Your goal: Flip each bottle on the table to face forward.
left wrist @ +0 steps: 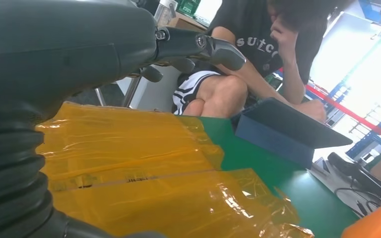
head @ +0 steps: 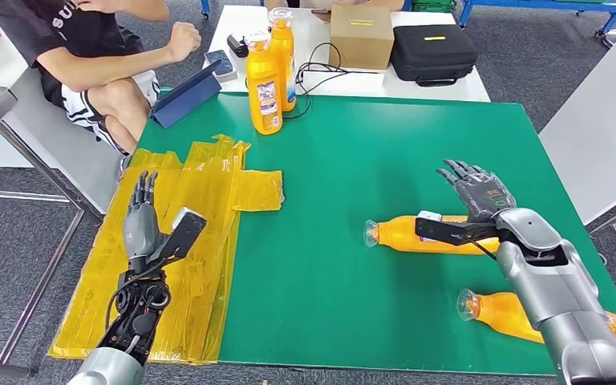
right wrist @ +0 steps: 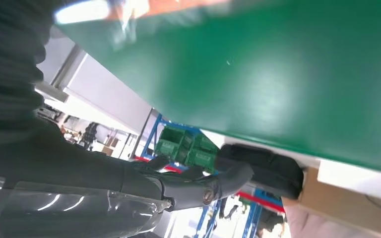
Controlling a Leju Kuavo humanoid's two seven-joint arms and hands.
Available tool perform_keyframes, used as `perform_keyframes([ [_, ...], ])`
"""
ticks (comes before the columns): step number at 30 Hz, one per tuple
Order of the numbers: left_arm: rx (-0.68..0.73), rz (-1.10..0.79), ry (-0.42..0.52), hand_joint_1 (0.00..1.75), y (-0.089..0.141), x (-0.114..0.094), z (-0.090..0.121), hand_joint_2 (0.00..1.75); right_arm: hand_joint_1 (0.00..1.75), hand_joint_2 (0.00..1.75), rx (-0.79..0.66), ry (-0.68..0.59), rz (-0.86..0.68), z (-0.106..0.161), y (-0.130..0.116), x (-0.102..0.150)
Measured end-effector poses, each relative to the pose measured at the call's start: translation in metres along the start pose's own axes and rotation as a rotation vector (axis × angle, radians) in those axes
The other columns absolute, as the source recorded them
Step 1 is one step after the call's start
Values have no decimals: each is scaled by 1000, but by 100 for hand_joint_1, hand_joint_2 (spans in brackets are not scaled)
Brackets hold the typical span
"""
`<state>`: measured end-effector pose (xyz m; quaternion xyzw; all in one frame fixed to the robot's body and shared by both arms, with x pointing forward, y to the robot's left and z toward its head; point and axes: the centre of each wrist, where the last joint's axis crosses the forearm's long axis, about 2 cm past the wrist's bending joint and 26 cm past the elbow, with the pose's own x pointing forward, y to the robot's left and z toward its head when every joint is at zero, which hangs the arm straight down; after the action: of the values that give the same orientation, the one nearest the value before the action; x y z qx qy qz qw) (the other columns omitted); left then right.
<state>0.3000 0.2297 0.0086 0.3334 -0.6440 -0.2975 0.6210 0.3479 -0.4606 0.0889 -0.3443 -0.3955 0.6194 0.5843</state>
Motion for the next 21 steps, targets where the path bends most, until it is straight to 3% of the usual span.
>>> perform_keyframes([
  [7, 4, 2, 8, 0, 1, -3, 0, 175, 0, 175, 38, 11, -43, 12, -3, -27],
  [21, 0, 1, 22, 0, 2, -1, -2, 175, 0, 175, 116, 16, -82, 37, 13, -48],
])
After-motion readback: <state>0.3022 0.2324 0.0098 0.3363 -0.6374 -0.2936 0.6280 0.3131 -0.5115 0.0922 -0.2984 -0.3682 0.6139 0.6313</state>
